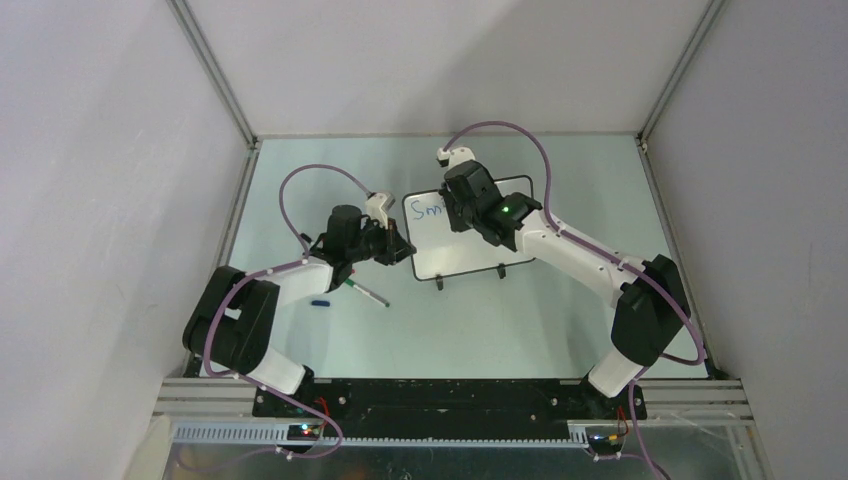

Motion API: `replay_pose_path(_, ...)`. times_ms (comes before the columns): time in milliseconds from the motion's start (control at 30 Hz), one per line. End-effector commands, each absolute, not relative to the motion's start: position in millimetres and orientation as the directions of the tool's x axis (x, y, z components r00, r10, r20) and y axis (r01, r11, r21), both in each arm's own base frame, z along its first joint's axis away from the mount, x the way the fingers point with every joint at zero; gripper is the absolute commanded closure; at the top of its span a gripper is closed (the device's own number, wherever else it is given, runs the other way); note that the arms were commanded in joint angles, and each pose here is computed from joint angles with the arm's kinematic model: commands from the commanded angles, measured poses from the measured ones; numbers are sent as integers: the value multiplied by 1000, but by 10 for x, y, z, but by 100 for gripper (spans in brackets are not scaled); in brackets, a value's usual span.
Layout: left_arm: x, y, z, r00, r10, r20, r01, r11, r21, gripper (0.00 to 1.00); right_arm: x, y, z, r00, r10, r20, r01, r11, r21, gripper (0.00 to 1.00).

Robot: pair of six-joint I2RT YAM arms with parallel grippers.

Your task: Write a sentence on the whiteboard

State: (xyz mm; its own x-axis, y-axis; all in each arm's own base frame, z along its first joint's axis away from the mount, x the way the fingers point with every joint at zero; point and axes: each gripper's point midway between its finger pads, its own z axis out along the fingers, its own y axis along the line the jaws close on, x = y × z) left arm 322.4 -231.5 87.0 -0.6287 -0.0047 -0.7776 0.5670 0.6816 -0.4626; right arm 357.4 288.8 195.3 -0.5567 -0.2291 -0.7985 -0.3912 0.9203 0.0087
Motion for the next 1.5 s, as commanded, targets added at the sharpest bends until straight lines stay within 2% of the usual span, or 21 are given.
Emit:
replay_pose_path(0, 3199, -2352, 898, -604, 49, -795, 605, 678, -418, 100, 3545, 2844, 1926, -566, -228, -792, -371, 929, -3, 100)
replay_pose_path(167, 3204, -2347, 898, -602, 50, -797, 603, 682, -414, 100, 3520, 2825, 1903, -570, -229, -789, -366, 931, -5, 100)
replay_pose_path(600, 3188, -2345, 924, -597, 47, -801, 607, 679, -412, 100, 3559, 2821, 2354, -482, -157, -862, -372, 927, 39, 100)
replay_pose_path(1467, 3188, -2373, 894, -604, 54, -795, 608, 676, -416, 100, 3786, 2822, 2450, -479, -142, -866, -358, 933, 45, 100)
